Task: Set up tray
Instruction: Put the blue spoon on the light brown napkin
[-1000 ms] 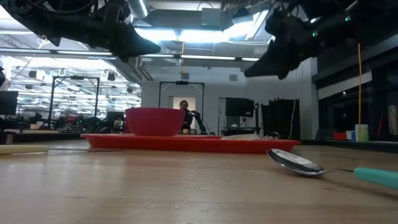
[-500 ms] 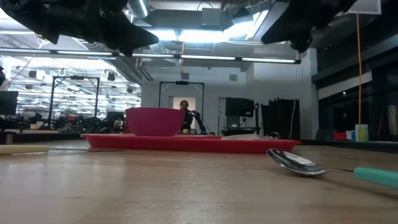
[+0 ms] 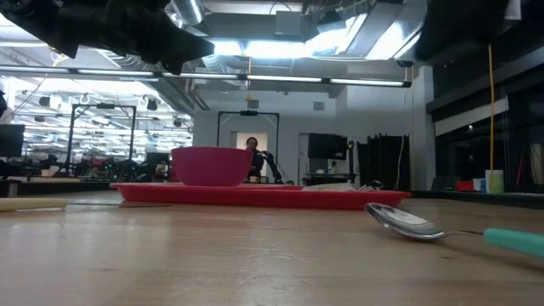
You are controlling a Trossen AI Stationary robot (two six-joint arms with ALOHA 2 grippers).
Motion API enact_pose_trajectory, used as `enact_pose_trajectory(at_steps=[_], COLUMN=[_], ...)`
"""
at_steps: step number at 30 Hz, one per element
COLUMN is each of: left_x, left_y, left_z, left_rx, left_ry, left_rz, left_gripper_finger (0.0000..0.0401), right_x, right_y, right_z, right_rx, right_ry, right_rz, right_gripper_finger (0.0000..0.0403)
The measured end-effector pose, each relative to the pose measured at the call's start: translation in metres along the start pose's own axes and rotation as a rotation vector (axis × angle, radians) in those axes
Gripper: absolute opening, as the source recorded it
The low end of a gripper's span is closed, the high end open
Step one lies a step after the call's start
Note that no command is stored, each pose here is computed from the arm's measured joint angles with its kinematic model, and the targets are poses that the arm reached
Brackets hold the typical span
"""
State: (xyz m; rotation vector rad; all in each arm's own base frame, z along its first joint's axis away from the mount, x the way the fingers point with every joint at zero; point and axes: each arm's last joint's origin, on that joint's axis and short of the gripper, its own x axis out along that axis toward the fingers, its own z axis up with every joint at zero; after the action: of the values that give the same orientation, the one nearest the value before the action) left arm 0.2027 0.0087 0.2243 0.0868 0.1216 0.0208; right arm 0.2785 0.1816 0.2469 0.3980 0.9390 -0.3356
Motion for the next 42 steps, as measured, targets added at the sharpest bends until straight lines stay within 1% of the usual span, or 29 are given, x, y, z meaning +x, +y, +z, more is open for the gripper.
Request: enact_pose_trajectory(at_steps=[3, 6, 10, 14, 19, 21, 24, 30, 34, 38, 42], left_x=[0.0, 0.0, 0.0, 0.0, 0.0, 0.0, 0.0, 0.0, 0.0, 0.0, 0.0], left_y=[0.0, 0.0, 0.0, 0.0, 0.0, 0.0, 0.0, 0.0, 0.0, 0.0, 0.0], left_z=[0.0, 0.0, 0.0, 0.0, -0.001, -0.001, -0.002, -0.002, -0.002, -0.002, -0.002], left_rx=[0.001, 0.001, 0.001, 0.001, -0.027, -0.041, -0.041, -0.043, -0.044, -0.044, -0.044], left_ry=[0.0, 0.0, 0.0, 0.001, 0.01, 0.012, 0.016, 0.016, 0.016, 0.016, 0.016], left_rz=[0.0, 0.0, 0.0, 0.0, -0.001, -0.001, -0.001, -0.001, -0.001, -0.001, -0.001], left_gripper_finger=[0.0007, 0.0008, 0.0006, 0.0007, 0.0008, 0.0006, 0.0004, 0.0008, 0.0007, 0.0004, 0.0006], right_x=[0.002, 0.004, 0.008, 0.013, 0.023, 0.025, 0.029, 0.029, 0.029, 0.029, 0.03], right_y=[0.025, 0.05, 0.081, 0.101, 0.108, 0.107, 0.105, 0.106, 0.105, 0.105, 0.104], right_z=[-0.001, 0.0, -0.001, -0.004, -0.011, -0.013, -0.016, -0.016, -0.016, -0.015, -0.013], right_rx=[0.057, 0.101, 0.116, 0.136, 0.188, 0.187, 0.181, 0.183, 0.179, 0.177, 0.17], right_ry=[0.095, 0.16, 0.192, 0.223, 0.328, 0.357, 0.363, 0.359, 0.356, 0.332, 0.258], right_rz=[-0.041, -0.054, -0.053, -0.072, -0.15, -0.161, -0.176, -0.163, -0.175, -0.181, -0.199], right_gripper_finger=[0.0003, 0.0003, 0.0002, 0.0003, 0.0004, 0.0004, 0.0005, 0.0005, 0.0009, 0.0032, 0.0073])
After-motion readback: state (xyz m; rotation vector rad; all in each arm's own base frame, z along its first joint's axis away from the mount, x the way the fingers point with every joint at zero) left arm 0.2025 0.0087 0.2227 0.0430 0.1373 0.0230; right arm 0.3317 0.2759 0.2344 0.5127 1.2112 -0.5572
